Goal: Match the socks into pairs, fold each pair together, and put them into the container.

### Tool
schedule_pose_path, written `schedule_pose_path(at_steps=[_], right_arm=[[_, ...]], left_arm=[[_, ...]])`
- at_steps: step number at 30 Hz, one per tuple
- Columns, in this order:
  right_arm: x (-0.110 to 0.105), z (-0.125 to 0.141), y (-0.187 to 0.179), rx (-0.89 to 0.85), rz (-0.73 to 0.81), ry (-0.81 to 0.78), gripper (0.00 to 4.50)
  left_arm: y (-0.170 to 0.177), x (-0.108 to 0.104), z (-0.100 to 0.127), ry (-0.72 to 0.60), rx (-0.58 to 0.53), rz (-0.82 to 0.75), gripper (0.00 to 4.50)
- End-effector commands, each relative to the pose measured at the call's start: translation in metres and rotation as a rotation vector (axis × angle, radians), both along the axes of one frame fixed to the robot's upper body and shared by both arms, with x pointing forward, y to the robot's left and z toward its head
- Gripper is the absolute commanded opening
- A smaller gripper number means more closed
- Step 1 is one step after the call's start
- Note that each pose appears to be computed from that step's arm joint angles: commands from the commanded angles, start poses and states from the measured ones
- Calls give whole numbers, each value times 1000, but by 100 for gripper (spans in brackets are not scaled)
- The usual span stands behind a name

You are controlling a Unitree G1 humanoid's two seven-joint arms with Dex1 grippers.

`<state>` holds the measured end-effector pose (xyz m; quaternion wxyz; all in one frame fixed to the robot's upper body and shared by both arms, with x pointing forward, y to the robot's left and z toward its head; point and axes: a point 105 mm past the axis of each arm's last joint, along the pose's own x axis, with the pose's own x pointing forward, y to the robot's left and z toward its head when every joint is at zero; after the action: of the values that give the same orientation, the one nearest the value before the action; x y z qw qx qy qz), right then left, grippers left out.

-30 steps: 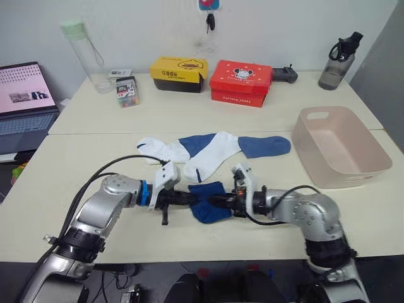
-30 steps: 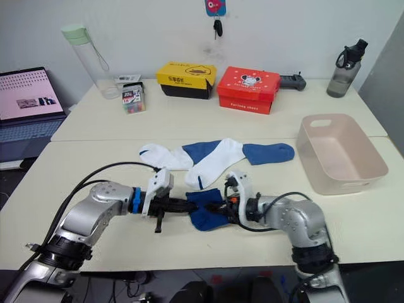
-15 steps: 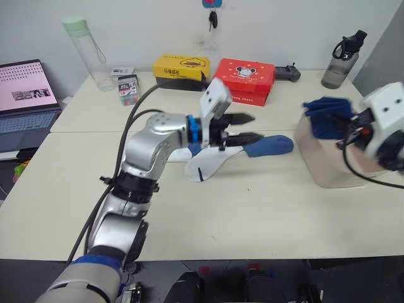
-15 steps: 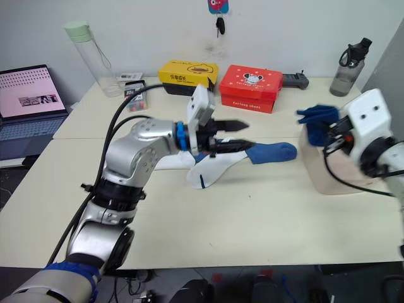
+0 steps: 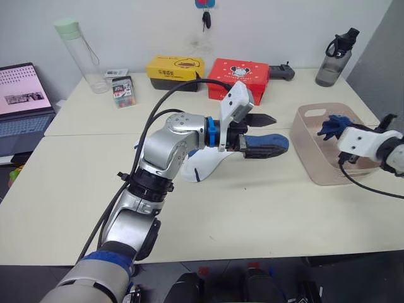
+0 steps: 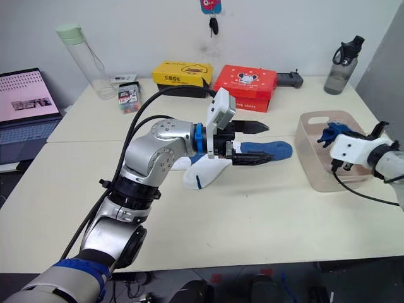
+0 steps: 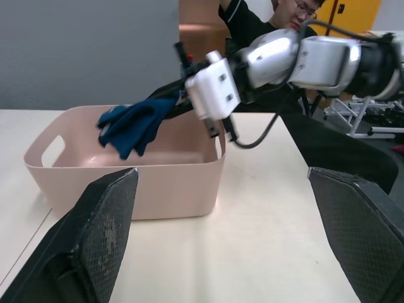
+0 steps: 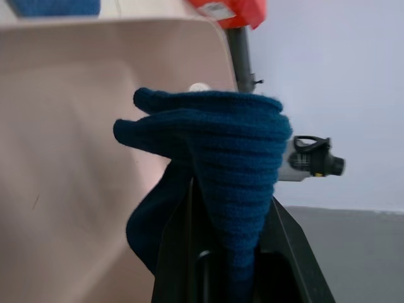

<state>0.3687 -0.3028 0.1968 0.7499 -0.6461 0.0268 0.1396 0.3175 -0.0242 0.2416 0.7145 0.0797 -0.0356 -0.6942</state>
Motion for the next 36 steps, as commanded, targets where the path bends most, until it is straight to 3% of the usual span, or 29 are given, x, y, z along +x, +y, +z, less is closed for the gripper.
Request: schedule_pose_path(at_steps=[1,6,11,19,26,32,36], right_arm=[[9,6,-1,-51,31,19,0],[14,-1,-10,-22,10,158,0],[13,2,-8,64,17,300,163],[-7,10,-7,125,36,510,443],[-27,21,-4,221,55,592,447],[-25,41,-6,323,35,491,447],[-26,61,-22,410,-23,342,447]], left_arm=[[-2,-9,8,-39,-9,-29,449],[-3,-11,8,-37,-13,-28,449],[-4,-10,7,-35,-11,-27,450],[-3,-7,7,-41,-6,-27,450],[-1,-6,6,-39,2,-27,450],[-1,-6,4,-43,9,-28,450],[11,-3,6,-67,5,-3,450]])
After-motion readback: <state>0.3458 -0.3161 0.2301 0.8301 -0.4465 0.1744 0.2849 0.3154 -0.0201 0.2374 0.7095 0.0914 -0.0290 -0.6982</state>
